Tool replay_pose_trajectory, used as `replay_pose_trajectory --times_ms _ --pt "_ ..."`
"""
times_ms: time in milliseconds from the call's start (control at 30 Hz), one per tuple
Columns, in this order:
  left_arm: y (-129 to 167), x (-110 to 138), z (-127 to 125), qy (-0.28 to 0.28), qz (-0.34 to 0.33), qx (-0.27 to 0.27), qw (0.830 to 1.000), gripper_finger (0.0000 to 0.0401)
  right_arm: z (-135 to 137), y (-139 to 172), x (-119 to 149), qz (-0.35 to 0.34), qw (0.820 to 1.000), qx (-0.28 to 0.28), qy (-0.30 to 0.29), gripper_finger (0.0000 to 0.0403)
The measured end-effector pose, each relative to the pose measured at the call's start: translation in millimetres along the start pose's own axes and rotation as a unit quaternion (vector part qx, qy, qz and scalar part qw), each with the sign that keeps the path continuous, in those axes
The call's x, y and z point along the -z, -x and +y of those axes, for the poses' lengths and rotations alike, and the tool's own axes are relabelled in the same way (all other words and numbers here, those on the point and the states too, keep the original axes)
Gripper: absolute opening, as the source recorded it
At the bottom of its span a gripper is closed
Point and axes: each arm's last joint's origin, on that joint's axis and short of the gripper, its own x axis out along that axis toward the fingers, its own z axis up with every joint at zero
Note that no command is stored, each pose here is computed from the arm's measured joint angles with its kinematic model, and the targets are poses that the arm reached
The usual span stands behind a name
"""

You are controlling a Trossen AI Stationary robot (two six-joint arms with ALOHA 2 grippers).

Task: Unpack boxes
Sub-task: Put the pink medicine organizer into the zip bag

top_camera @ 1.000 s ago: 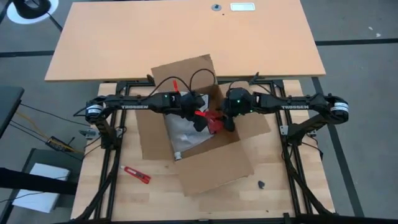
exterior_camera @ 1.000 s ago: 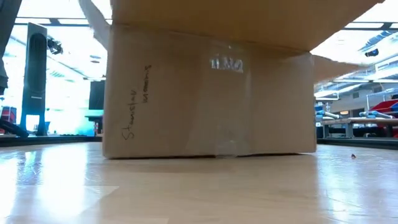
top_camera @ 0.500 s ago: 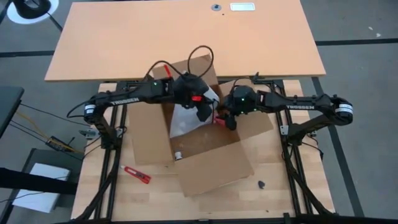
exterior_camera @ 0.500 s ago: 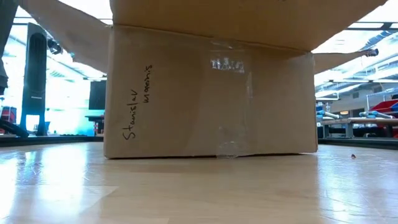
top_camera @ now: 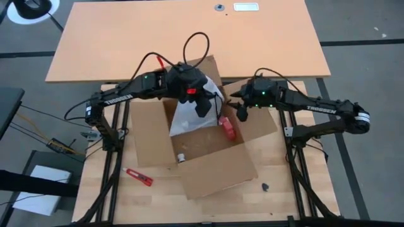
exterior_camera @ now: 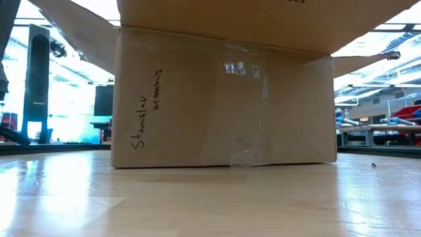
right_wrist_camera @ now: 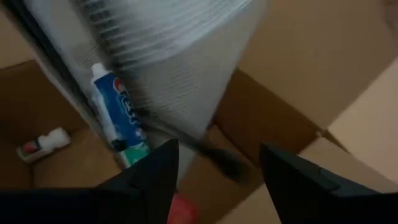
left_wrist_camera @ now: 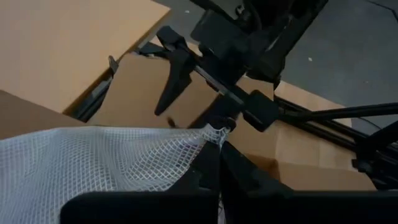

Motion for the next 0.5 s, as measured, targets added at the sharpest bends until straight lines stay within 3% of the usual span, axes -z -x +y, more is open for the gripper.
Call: replay_pose_trajectory --times_ms 100,300,500 --pt "2.2 -3.5 -1.1 0.001 -0.013 0.004 1.000 0.0004 -0.5 -3.9 -0.1 -0.001 1.000 -0.012 -0.005 0.0227" --pt "2.1 -3.4 -1.1 0.003 -0.013 0.004 1.000 0.0004 10.5 -17.7 5.6 0.025 0.996 -0.088 -0.014 0.0227" --pt "2.1 -4.1 -1.3 0.003 -0.016 0.005 1.000 0.0005 15.4 -24.4 2.2 0.005 0.996 -0.088 -0.018 0.0227"
